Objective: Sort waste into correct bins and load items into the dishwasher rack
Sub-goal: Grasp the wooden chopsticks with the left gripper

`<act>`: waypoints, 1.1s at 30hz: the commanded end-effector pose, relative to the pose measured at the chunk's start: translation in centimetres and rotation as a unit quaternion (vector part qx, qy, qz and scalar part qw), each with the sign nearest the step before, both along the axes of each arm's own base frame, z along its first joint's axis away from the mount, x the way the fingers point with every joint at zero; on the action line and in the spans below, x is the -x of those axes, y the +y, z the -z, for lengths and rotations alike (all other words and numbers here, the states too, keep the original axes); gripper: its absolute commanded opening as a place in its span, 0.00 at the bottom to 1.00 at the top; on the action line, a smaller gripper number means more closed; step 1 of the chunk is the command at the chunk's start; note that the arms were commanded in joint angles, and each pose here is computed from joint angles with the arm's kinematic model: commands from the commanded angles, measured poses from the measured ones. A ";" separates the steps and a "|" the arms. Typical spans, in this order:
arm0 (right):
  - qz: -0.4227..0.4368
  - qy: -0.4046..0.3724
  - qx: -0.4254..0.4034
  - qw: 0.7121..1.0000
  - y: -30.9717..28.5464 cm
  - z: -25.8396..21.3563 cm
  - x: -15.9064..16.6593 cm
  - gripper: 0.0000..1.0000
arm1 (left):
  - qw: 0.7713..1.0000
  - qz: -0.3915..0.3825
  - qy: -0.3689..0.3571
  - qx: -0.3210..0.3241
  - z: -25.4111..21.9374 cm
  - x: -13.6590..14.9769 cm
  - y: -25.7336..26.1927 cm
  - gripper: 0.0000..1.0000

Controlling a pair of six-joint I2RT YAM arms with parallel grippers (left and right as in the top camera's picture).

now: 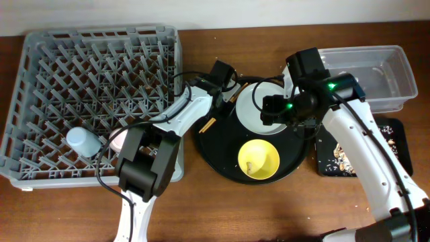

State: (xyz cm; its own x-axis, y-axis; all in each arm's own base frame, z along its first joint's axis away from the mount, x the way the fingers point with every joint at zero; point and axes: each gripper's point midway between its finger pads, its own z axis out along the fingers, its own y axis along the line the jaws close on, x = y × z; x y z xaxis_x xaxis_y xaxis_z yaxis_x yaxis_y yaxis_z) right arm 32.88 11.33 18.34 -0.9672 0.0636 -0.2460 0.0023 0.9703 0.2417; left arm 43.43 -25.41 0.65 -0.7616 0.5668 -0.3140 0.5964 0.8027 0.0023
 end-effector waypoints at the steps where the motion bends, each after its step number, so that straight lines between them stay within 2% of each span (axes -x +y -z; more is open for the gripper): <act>1: -0.001 -0.004 -0.003 1.000 0.0 -0.4 -0.1 0.82 | 0.999 0.001 0.034 -0.028 1.6 1.2 1.0 0.21; 2: -0.001 -0.004 -0.003 1.000 0.0 -0.4 -0.1 0.82 | 0.999 0.000 0.034 -0.028 0.6 1.2 1.0 0.22; 6: -0.001 -0.003 -0.003 1.000 0.0 -0.4 -0.1 0.82 | 1.000 0.001 0.012 -0.017 -4.3 0.7 0.7 0.51; 9: -0.001 -0.003 -0.003 1.000 0.0 -0.4 -0.1 0.82 | 0.999 -0.007 -0.005 -0.033 -3.8 0.0 1.3 0.52; 10: -0.001 -0.003 -0.003 1.000 0.0 -0.4 -0.1 0.82 | 0.999 -0.008 -0.007 -0.032 -3.2 -0.1 1.4 0.51; 11: -0.001 -0.003 -0.003 1.000 0.0 -0.4 -0.1 0.82 | 0.999 -0.008 -0.010 -0.030 -2.8 -0.1 1.4 0.44; 14: -0.001 -0.004 -0.003 1.000 0.0 -0.4 -0.1 0.82 | 0.999 -0.007 -0.009 -0.030 -1.6 0.3 1.4 0.32; 17: -0.001 -0.004 -0.003 1.000 0.0 -0.4 -0.1 0.82 | 0.999 -0.005 0.003 -0.033 0.4 1.4 1.8 0.30; 23: -0.001 -0.004 -0.003 1.000 0.0 -0.4 -0.1 0.82 | 0.999 0.006 0.032 -0.021 1.1 2.9 1.3 0.28; 24: -0.001 -0.004 -0.003 1.000 0.0 -0.4 -0.1 0.82 | 0.999 0.006 0.032 -0.021 1.1 2.9 1.3 0.23; 26: -0.001 -0.004 -0.003 1.000 0.0 -0.4 -0.2 0.82 | 0.999 0.005 0.030 -0.019 0.8 2.8 1.3 0.00; 29: -0.001 -0.004 -0.003 1.000 0.0 -0.4 -0.2 0.82 | 1.000 -0.011 0.022 -0.010 -2.6 2.2 1.0 0.00; 33: -0.001 -0.004 -0.003 1.000 0.0 -0.4 -0.2 0.82 | 0.996 -0.084 -0.014 0.033 -11.2 0.5 2.4 0.00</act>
